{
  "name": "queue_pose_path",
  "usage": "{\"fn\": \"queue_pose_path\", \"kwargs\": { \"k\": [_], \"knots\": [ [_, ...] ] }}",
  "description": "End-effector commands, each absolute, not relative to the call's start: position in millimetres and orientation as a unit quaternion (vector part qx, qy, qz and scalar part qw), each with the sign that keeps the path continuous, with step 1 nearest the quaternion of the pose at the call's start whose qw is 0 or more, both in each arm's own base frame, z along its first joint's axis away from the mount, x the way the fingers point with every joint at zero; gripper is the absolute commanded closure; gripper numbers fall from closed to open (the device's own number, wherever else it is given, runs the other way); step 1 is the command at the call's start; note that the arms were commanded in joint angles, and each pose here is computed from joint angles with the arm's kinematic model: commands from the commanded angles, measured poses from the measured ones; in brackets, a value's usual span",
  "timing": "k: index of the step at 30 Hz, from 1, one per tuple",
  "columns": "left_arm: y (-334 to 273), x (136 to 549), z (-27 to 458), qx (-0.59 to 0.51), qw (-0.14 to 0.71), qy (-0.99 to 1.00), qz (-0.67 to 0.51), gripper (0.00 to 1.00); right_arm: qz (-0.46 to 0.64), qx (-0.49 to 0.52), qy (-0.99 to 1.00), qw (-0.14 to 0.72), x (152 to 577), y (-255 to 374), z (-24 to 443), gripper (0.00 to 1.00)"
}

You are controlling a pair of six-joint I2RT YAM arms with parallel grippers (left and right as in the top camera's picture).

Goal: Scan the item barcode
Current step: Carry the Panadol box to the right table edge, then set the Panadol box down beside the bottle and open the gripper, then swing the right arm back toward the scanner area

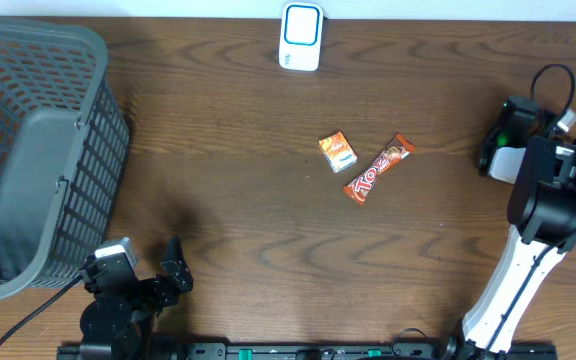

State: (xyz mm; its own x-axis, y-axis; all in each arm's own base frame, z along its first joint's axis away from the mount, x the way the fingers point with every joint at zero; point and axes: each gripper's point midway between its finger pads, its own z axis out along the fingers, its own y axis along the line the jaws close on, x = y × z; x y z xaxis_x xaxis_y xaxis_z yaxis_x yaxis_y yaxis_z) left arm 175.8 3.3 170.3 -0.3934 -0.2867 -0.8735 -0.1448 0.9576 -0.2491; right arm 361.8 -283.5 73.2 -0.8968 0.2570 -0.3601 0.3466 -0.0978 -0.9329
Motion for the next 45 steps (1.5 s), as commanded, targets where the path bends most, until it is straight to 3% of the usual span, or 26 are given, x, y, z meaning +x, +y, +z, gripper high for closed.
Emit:
{"fn": "queue_pose_path", "kwargs": {
  "k": [1, 11, 18, 22, 29, 34, 39, 45],
  "knots": [
    [1.1, 175.8, 169.9, -0.12, 0.535, 0.834, -0.067, 0.02, -0.706, 0.207, 0.675, 0.05, 387.9, -260.8, 95.7, 0.01],
    [1.1, 175.8, 169.9, -0.12, 0.535, 0.834, -0.067, 0.02, -0.678, 0.18, 0.685, 0.194, 464.2, -157.2, 167.8, 0.01],
    [1.1, 175.8, 169.9, -0.12, 0.535, 0.834, -0.067, 0.02, -0.626, 0.141, 0.696, 0.323, 511.1, -28.5, 229.6, 0.01],
    [1.1, 175.8, 169.9, -0.12, 0.535, 0.834, -0.067, 0.02, -0.587, 0.124, 0.699, 0.389, 517.6, 41.4, 268.9, 0.01],
    [1.1, 175.8, 169.9, -0.12, 0.535, 0.834, -0.067, 0.02, -0.497, 0.079, 0.706, 0.498, 485.6, 171.8, 350.5, 0.01],
    [1.1, 175.8, 169.9, -0.12, 0.535, 0.834, -0.067, 0.02, -0.441, 0.065, 0.708, 0.548, 448.4, 218.7, 394.6, 0.01],
    [1.1, 175.8, 169.9, -0.12, 0.535, 0.834, -0.067, 0.02, -0.372, 0.106, 0.703, 0.597, 407.9, 214.1, 459.4, 0.01],
    [1.1, 175.8, 169.9, -0.12, 0.535, 0.834, -0.067, 0.02, -0.313, 0.171, 0.684, 0.636, 362.4, 162.6, 549.9, 0.01]
  ]
}}
